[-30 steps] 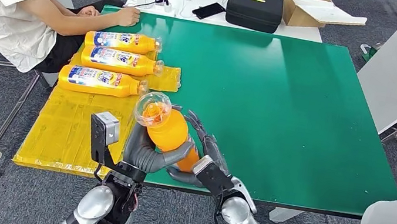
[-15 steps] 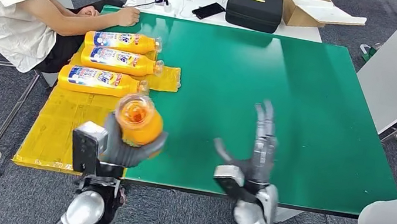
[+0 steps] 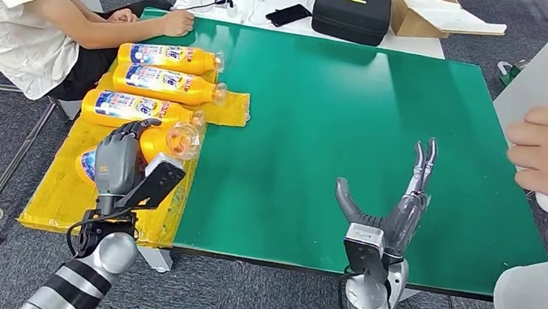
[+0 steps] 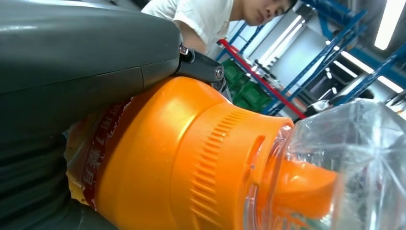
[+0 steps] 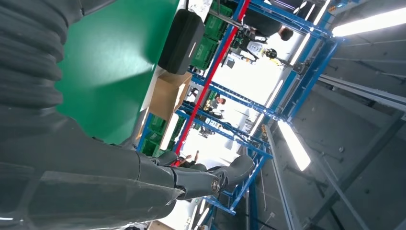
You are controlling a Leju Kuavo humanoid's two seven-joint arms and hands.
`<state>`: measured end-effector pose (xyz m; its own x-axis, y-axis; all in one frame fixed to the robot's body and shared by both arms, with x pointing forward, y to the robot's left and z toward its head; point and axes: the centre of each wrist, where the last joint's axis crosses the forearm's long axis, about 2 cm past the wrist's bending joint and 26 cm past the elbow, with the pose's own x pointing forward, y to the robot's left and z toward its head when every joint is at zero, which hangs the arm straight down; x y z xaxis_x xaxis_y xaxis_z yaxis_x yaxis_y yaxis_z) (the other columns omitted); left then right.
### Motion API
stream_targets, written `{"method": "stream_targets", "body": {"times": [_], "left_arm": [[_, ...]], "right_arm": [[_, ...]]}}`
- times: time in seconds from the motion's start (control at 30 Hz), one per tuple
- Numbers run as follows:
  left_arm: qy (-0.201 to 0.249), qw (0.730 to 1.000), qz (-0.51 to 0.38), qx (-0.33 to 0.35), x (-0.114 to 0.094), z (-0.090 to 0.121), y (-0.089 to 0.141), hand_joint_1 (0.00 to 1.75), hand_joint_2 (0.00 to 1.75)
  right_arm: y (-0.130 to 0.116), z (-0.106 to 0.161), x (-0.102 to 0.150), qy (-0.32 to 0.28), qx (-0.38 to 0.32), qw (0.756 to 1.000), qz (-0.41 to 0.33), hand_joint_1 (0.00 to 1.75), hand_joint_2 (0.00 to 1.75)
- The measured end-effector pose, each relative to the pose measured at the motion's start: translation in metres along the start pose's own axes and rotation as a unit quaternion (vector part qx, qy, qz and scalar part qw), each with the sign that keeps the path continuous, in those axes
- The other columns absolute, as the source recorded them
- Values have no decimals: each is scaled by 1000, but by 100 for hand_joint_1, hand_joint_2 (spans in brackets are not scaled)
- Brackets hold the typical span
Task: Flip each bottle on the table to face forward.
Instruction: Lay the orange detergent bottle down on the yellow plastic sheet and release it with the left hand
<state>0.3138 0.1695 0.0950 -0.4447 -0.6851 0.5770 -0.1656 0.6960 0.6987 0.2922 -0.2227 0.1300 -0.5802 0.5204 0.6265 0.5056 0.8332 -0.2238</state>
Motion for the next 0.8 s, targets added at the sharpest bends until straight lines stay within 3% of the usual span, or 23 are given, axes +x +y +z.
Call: {"method": "stream_targets", "body": {"times": [0.33,0.5,0.8], "left_arm": [[22,997,-54,-44,-17,-1,-2,175,175],[61,980,-103,-161,-52,-1,-9,175,175],[62,956,-138,-252,-62,-2,-13,172,175]], "right_arm": [[-1,-4,2,-7,-6,1000,-2,0,175],[5,-8,8,1,-12,999,-40,0,175],[12,-11,11,5,-10,998,-63,0,175]]}}
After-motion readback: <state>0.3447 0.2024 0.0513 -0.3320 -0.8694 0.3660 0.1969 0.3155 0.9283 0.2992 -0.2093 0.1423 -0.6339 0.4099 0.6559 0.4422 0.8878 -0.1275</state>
